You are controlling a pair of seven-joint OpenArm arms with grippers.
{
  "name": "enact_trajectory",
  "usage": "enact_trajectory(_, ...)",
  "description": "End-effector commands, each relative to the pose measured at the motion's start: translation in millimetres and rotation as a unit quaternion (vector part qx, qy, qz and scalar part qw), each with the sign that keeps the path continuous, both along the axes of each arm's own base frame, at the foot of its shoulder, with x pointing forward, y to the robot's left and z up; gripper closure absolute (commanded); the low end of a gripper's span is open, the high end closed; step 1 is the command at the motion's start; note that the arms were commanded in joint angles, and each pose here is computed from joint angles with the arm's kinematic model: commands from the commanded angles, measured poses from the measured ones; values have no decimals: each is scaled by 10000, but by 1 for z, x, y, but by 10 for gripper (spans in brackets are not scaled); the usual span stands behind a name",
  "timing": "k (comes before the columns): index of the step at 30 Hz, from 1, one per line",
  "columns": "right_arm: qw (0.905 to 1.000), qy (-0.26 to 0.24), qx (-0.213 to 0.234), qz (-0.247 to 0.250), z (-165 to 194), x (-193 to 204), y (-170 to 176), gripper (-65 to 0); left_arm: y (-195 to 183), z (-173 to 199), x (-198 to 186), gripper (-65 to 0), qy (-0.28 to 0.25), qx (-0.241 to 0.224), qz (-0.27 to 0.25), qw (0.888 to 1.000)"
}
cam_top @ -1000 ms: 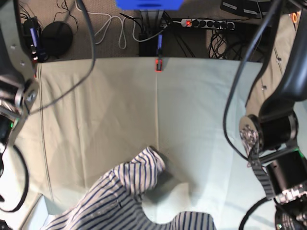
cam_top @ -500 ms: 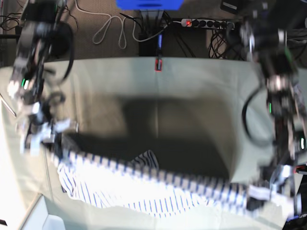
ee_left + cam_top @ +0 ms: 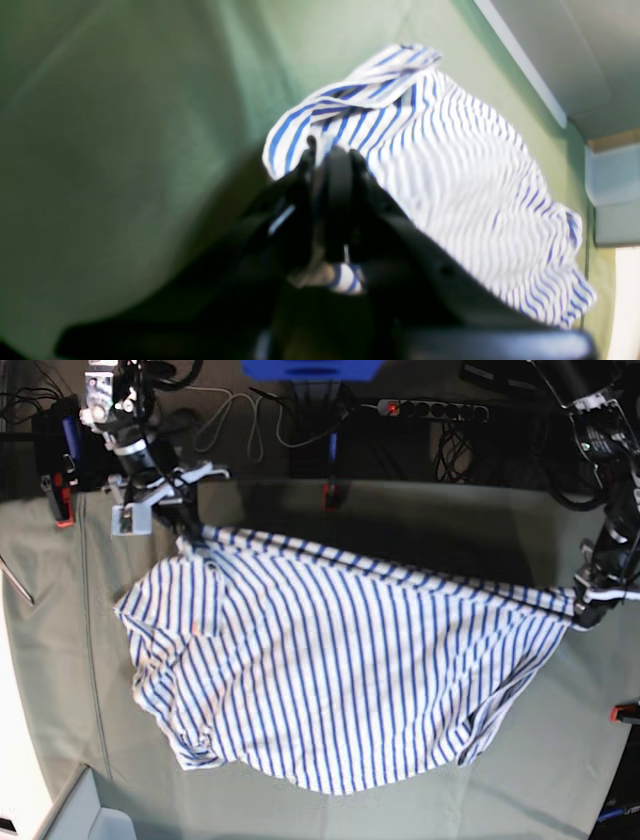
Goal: Layout the t-shirt on the table in an organized manner, then fold the t-shirt properly
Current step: 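Lay the shirt flat and adjust its edge with the right gripper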
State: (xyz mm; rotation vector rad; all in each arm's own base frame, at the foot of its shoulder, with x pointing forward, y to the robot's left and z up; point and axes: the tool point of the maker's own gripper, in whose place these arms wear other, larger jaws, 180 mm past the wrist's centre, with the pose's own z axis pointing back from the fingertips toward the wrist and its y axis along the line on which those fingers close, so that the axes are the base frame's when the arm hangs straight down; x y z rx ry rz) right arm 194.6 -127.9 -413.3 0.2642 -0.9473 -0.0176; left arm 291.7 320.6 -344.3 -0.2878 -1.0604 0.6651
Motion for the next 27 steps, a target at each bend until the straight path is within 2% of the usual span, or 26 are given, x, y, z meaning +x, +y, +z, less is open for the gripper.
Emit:
enact_trajectory(1,9999,-115,-91,64,6,1,-3,0,15,18,4,0,-274,203,179,9993)
enact_trajectory(7,9963,167,-113,830,-5,-24,22,0,15,-2,-1,0,-72,2,237,9997)
enact_trajectory(13,9953,379,-171,876,-16,-35,18,0,16,-26,-15,0,242,-144,297,9992)
enact_trajectory(16,9923,731,-255,967,-30,-42,14,0,16,-31,-21,0,327,-141,298,9989)
enact_trajectory(21,9895,1017,-301,979,-39,-36,14,0,16,-31,-22,0,328,-137,296,9989)
enact_trajectory(27,9896,1119,-183,889,-48,-24,22,0,17,-30,-22,0,328,-121,294,9990)
